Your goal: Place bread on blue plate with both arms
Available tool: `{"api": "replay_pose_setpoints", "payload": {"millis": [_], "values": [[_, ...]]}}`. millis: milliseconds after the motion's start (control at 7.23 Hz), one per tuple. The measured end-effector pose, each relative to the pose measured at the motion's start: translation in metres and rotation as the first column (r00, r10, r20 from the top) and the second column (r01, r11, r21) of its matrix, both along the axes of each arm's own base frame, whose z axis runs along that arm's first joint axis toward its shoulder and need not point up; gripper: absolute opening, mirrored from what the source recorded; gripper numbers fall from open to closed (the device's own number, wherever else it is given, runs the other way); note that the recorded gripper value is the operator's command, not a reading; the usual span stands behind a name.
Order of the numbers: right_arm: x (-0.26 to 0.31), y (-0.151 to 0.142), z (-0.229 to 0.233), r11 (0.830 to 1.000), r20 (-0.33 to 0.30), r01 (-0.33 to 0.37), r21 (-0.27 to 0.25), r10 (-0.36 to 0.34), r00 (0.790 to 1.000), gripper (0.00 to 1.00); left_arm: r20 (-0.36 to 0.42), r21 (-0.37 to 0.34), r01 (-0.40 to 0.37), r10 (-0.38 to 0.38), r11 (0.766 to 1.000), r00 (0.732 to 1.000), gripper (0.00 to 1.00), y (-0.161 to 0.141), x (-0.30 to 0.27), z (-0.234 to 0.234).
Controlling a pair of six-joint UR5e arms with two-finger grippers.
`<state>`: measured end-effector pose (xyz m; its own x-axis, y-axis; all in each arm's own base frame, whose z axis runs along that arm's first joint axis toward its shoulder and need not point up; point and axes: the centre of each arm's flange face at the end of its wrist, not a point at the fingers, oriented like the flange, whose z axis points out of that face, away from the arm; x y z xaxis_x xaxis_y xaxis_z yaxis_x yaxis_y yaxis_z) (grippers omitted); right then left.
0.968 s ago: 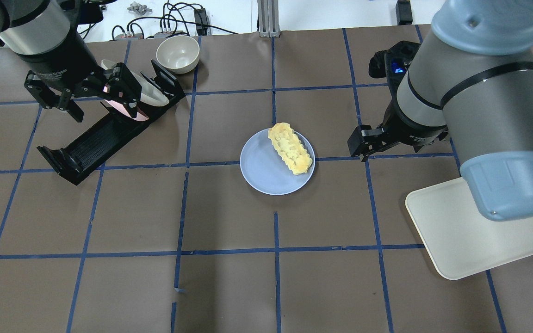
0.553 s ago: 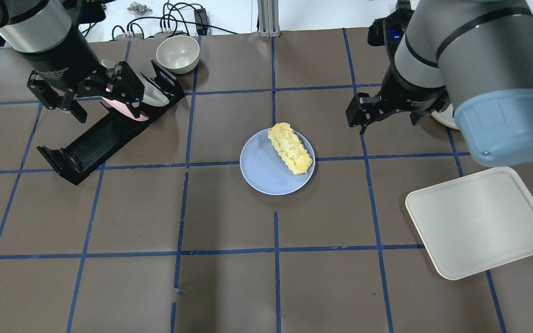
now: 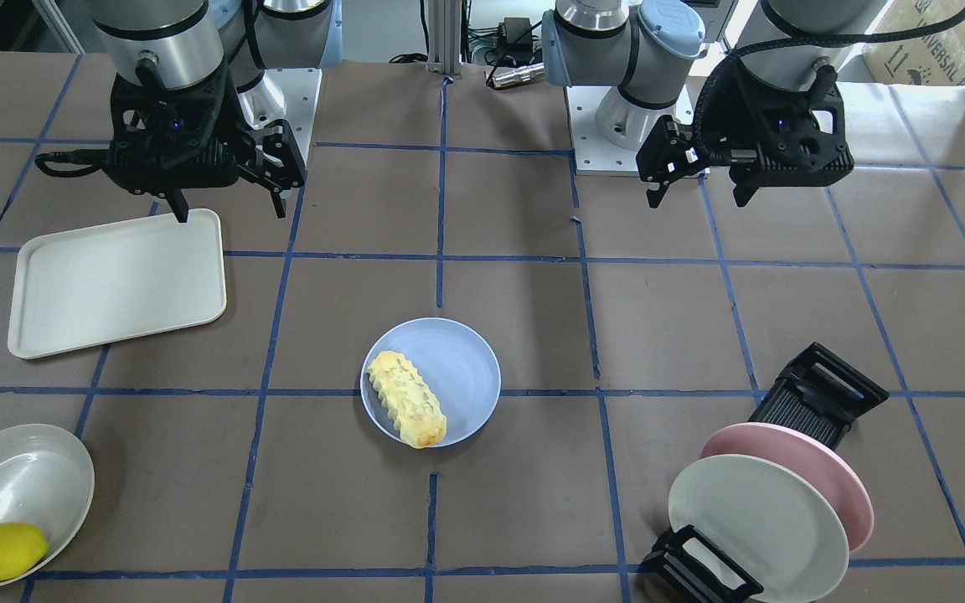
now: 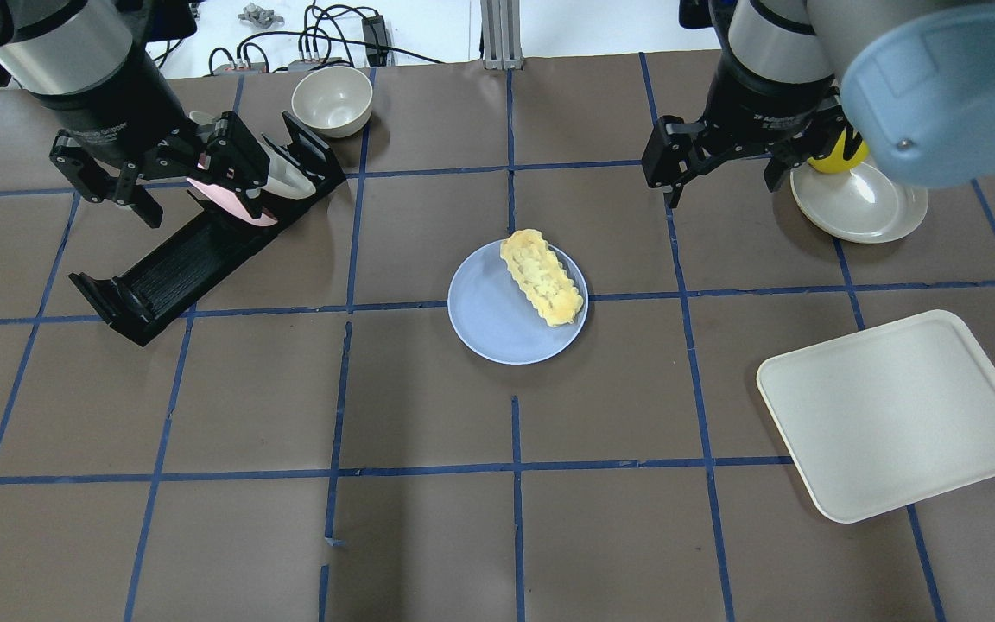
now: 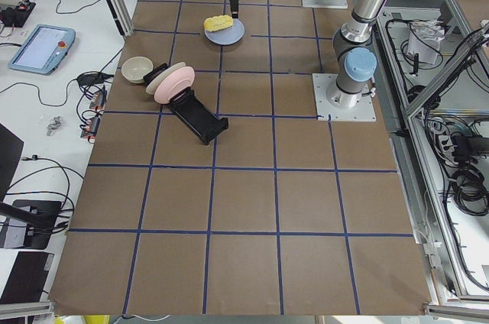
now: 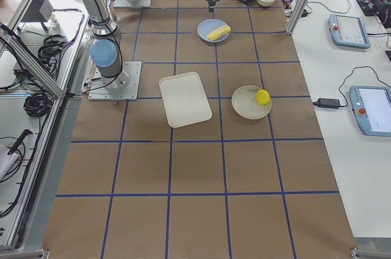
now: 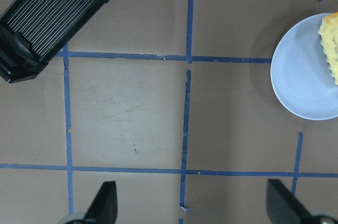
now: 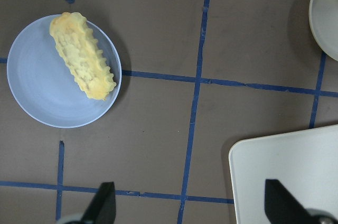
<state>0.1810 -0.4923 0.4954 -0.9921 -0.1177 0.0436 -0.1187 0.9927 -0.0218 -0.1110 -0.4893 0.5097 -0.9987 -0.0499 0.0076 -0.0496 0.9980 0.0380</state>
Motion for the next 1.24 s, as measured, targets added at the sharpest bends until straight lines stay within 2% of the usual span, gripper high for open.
{"api": "replay_pose_setpoints", "payload": {"millis": [277,1245], "values": [[0.0001,-0.0024,-0.0011,0.999,-0.005,0.003,0.034,-0.003,1.0,1.0,0.0,0.0,0.0,0.0,1.0,1.0,1.0,-0.0003,0.0,-0.0004],[0.0026,0.004,0.0055,0.999,-0.005,-0.029,0.029,0.029,1.0,1.0,-0.001,0.0,0.0,0.0,1.0,1.0,1.0,-0.0002,-0.0002,-0.0007]]}}
